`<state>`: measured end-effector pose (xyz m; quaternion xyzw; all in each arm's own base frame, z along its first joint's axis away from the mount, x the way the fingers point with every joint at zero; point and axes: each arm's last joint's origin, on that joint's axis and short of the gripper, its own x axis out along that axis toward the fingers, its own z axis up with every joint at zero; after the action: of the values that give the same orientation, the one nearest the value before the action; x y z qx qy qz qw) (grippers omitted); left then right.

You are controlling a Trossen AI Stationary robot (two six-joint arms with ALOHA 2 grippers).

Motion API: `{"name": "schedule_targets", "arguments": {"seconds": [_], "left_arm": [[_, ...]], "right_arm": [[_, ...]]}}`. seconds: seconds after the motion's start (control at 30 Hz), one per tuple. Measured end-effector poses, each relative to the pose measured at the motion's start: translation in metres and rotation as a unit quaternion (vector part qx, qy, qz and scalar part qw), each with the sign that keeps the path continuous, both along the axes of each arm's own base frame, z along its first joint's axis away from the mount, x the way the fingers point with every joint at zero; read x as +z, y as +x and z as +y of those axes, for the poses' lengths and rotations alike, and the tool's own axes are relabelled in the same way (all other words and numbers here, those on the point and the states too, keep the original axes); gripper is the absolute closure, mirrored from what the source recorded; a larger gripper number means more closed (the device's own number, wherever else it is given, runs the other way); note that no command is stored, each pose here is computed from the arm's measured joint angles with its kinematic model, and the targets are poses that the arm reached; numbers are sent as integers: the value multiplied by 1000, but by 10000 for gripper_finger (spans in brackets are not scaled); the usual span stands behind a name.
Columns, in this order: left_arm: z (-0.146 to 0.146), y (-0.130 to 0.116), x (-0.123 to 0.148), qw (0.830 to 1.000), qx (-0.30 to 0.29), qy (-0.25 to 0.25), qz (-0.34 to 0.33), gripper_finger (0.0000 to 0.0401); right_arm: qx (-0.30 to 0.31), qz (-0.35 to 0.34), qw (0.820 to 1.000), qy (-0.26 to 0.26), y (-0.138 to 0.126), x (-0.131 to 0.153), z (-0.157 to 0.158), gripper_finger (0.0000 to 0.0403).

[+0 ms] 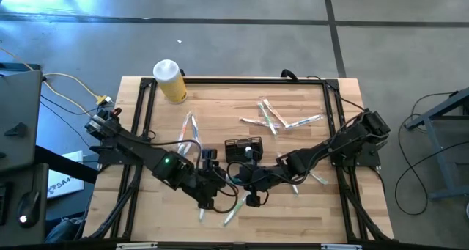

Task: Pick & Place toothbrushing station
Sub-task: Put the blue mouthwash into the wire organizer

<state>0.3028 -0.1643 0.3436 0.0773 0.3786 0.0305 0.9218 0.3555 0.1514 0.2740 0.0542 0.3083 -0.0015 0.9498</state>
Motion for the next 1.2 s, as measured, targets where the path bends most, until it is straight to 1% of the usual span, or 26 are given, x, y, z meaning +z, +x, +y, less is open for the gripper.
{"name": "schedule_targets", "arguments": {"seconds": [0.4, 0.67, 0.77, 1.03, 1.2], "left_arm": [[0, 8, -11, 1000, 8, 10, 14, 210], [-1, 11, -7, 1000, 1, 9, -7, 212], [-1, 10, -10, 1000, -1, 9, -3, 227], [-1, 10, -14, 1000, 0, 11, 2, 289], [-1, 10, -14, 1000, -1, 9, 3, 302]], "right_arm": [[0, 1, 1000, -1, 0, 0, 0, 351], [0, 3, 1000, -2, 0, 0, 0, 351], [0, 3, 1000, -2, 0, 0, 0, 351], [3, 5, 1000, -4, -1, -1, 0, 351], [4, 5, 1000, -5, -1, -1, 0, 351]]}}
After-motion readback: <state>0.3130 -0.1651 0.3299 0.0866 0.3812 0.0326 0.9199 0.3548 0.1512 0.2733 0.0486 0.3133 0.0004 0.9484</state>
